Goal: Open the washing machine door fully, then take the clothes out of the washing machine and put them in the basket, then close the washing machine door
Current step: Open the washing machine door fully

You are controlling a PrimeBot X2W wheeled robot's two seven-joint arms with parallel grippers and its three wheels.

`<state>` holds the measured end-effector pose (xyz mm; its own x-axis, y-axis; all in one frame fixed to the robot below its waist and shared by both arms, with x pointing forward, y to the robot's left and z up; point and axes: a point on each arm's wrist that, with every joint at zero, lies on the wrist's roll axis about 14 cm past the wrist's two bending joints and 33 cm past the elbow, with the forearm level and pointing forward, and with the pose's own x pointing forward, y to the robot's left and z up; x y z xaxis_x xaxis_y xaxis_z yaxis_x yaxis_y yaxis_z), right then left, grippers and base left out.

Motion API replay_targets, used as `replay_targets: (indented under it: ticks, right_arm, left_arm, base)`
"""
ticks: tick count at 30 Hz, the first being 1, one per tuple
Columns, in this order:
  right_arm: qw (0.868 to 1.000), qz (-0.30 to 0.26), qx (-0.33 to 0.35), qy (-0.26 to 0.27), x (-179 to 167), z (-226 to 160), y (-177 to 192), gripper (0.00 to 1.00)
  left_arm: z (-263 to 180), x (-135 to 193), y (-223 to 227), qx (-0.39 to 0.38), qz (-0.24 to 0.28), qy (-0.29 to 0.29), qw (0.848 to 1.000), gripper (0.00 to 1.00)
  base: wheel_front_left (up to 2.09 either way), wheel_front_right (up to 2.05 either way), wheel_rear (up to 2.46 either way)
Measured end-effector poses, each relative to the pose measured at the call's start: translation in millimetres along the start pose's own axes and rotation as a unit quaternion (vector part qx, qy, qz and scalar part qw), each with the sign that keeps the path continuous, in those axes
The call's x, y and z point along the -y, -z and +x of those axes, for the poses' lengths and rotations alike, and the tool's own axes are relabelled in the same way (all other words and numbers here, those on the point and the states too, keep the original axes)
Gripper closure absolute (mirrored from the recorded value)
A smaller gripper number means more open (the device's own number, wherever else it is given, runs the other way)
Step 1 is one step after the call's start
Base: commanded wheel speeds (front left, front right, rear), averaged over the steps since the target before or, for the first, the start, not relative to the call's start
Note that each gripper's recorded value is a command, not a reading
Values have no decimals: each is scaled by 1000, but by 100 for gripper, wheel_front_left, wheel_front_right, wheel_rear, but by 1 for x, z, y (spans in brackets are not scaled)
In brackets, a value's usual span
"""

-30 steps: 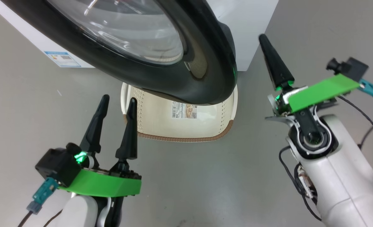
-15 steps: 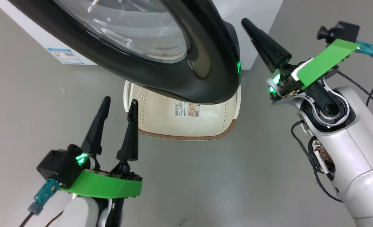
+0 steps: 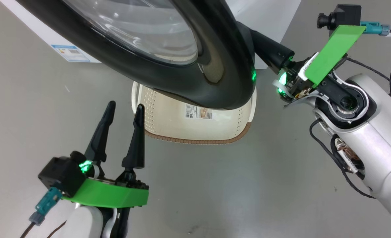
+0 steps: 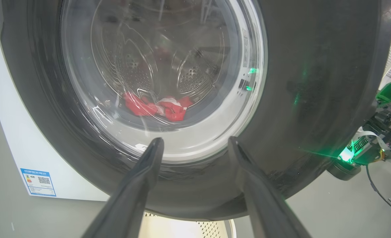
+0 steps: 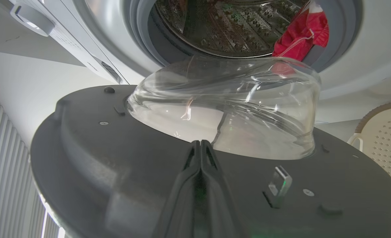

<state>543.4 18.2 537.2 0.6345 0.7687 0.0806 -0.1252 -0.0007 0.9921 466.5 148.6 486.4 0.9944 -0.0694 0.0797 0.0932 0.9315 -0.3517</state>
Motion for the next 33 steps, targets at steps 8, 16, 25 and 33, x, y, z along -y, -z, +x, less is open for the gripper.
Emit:
replay_targets:
  ticks: [8,16,25,33]
  right_arm:
    - [1000,-3,-17,-5,-9,-3,12,100]
    - [1000,-1,-28,-8,-22,-12,29,100]
    - [999,-2,-42,-4,-33,-19,46,100]
    - [998,-3,-57,6,-38,-23,64,100]
  left_arm:
    - [-1,-1,-2,1,1,-1,1000,0]
    - [-3,2,-11,11,2,2,1000,0]
    - [-7,4,-22,23,5,2,1000,0]
    - [-16,2,-33,33,7,-4,999,0]
  base:
    - [0,0,0]
    - [0,0,0]
    - [0,0,0]
    - [0,0,0]
